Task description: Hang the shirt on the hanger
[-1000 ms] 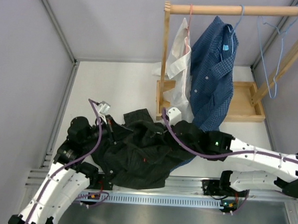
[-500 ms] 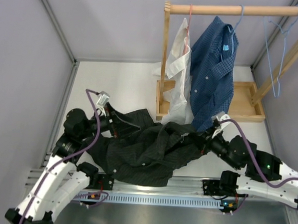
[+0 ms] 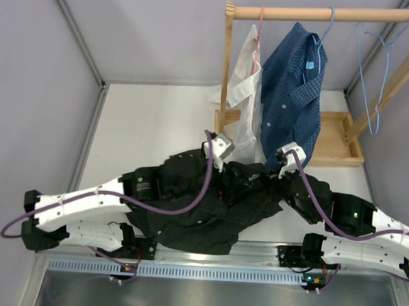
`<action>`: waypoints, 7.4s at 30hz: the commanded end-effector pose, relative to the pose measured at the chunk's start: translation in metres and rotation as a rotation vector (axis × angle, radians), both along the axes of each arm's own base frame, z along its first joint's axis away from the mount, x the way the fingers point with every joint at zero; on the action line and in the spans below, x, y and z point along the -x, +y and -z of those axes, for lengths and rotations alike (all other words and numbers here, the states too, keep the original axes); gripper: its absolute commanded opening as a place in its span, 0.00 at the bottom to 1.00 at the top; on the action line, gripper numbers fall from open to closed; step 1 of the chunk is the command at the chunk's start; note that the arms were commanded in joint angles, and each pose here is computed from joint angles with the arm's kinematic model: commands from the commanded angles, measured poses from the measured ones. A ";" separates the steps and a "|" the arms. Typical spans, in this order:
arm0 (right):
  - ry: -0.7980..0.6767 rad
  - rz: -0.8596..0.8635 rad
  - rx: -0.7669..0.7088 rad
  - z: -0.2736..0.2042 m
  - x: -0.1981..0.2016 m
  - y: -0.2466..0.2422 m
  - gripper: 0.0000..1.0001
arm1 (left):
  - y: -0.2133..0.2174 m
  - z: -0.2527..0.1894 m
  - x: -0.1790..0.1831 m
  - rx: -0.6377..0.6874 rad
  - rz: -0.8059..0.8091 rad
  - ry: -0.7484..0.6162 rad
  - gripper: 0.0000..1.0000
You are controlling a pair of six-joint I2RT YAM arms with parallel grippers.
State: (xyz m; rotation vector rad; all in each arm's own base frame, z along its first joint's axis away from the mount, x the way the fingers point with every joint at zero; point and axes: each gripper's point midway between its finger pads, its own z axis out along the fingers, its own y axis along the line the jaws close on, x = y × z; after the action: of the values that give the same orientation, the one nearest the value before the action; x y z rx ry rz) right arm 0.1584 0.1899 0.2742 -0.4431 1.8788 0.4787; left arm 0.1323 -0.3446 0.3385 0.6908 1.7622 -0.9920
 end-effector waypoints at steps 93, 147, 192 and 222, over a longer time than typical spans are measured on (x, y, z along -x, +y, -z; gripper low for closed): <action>-0.179 -0.285 0.467 0.039 -0.024 0.066 0.00 | 0.025 0.073 0.031 0.025 0.036 0.069 0.00; -0.303 -0.411 0.033 -0.004 0.015 0.062 0.01 | 0.108 0.187 -0.108 0.285 -0.875 0.548 0.00; -0.149 -0.575 -0.150 0.032 0.053 0.087 0.00 | 0.231 0.071 -0.076 -0.117 -0.975 0.213 0.67; -0.196 -0.770 -0.126 0.019 0.088 0.070 0.07 | 0.144 0.211 -0.111 0.266 -0.892 0.995 0.94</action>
State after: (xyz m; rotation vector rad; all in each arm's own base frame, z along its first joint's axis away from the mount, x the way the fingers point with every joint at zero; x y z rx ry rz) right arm 0.0657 0.2586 0.2355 -1.1185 1.4632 1.0189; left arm 0.2384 -0.1763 0.1106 -0.8254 2.3808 -0.6899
